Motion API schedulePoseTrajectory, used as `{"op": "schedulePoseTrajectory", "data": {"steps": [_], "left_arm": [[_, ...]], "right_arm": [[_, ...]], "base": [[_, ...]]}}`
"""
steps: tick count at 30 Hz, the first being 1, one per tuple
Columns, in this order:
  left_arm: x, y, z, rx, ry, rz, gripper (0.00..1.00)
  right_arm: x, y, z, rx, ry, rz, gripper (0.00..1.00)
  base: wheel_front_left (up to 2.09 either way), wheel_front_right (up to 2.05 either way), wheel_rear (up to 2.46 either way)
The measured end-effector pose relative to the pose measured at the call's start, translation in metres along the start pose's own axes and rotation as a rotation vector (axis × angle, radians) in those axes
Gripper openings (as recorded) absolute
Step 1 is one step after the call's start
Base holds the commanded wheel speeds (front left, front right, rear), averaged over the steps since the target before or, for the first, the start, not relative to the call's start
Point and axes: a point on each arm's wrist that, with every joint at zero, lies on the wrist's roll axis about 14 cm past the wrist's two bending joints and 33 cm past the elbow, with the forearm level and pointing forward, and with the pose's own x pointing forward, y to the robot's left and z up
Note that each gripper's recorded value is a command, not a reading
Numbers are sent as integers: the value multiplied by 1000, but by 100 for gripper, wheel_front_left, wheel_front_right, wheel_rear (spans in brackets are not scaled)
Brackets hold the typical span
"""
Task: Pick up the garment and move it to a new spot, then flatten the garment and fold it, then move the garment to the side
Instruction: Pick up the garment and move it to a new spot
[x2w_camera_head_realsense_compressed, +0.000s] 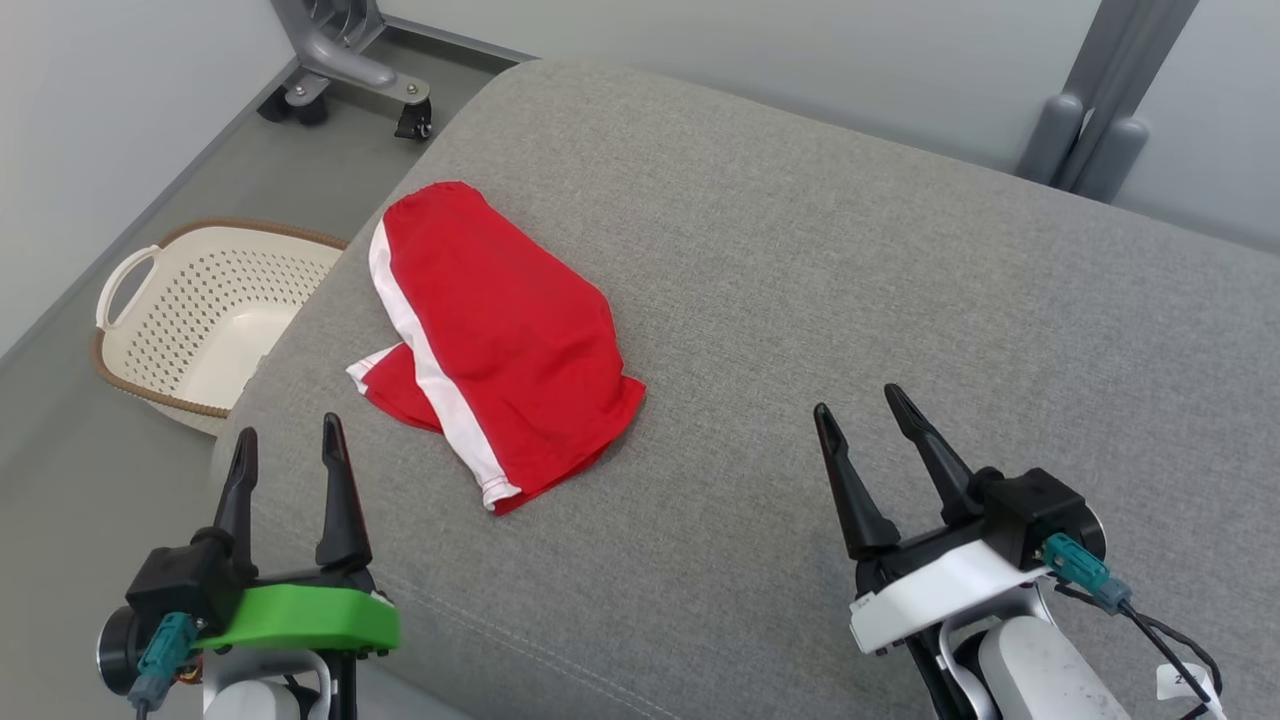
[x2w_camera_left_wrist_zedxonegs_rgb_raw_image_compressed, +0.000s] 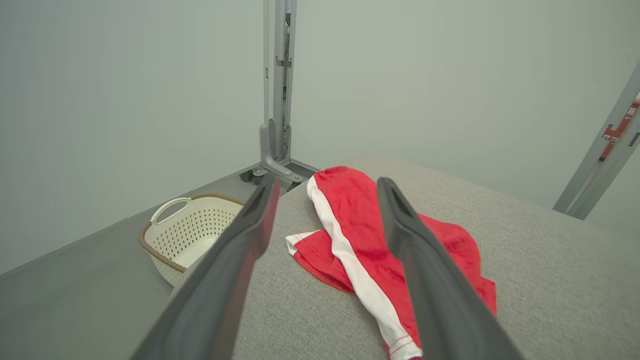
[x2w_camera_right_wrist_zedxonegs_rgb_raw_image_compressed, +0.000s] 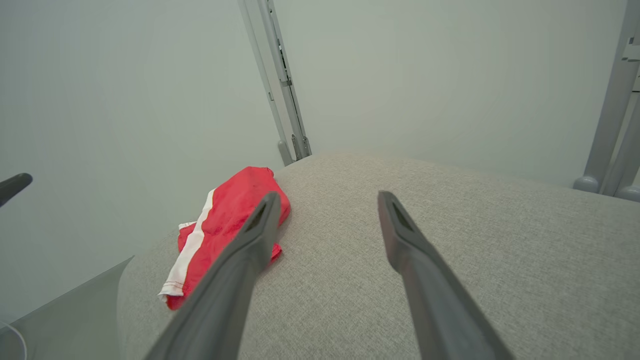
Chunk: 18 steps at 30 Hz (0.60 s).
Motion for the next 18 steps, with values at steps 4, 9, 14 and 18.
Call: {"op": "schedulePoseTrajectory", "data": {"steps": [4, 9, 14, 18], "left_arm": [[12, 3, -3, 17, 9, 18, 100], [36, -5, -20, 86, 66, -16, 100], [80, -7, -27, 165, 94, -35, 100], [108, -17, -59, 243, 219, -107, 100]], "right_arm": [[4, -11, 0, -8, -7, -19, 100], [10, -30, -1, -46, -16, -49, 100], [17, -65, 2, -121, -40, -106, 100], [15, -106, 3, -176, -38, -176, 100]], "base": [[0, 0, 0], [0, 0, 0], [0, 0, 0], [0, 0, 0]]}}
